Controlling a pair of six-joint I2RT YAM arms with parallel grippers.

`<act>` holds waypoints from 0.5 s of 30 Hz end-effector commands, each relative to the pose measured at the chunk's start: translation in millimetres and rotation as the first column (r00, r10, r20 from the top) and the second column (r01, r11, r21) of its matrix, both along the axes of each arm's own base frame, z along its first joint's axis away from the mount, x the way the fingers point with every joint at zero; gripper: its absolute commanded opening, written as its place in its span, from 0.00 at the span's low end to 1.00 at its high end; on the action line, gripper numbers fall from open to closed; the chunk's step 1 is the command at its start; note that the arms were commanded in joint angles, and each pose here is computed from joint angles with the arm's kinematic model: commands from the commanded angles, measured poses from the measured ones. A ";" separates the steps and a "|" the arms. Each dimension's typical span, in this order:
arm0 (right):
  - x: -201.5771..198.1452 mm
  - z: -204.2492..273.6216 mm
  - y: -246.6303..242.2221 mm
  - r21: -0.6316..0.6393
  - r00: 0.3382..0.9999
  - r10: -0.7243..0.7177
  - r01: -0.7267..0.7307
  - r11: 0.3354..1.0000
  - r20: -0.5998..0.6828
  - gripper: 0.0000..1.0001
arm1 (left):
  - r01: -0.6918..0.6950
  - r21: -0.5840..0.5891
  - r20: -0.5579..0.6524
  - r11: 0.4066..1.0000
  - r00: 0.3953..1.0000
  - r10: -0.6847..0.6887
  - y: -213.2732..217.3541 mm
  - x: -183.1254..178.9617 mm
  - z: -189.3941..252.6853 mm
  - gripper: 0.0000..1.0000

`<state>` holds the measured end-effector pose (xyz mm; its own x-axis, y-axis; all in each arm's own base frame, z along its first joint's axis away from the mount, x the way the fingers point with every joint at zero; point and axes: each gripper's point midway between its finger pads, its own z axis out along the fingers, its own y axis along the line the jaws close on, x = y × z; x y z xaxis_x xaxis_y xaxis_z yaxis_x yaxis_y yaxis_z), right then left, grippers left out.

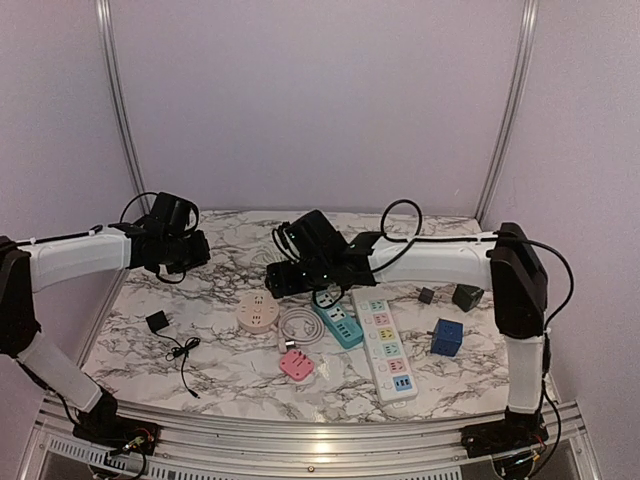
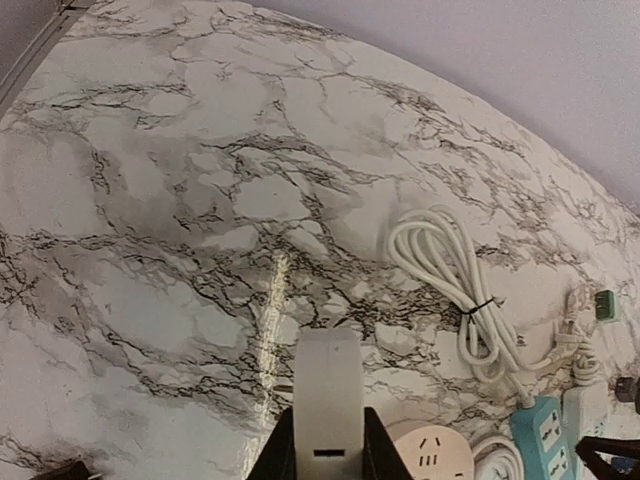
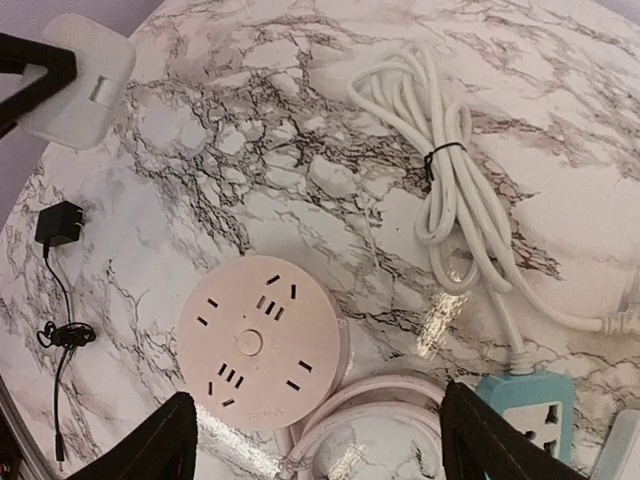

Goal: Pull the plug off the socket

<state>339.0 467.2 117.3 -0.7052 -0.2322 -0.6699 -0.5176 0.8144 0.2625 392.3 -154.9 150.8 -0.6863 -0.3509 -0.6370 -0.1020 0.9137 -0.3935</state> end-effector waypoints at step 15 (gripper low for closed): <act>-1.8 126.1 -140.2 0.139 0.938 -0.224 0.193 0.971 0.264 0.90 | 0.076 0.624 -0.310 0.778 0.937 0.158 36.2 -3.4 -90.2 0.24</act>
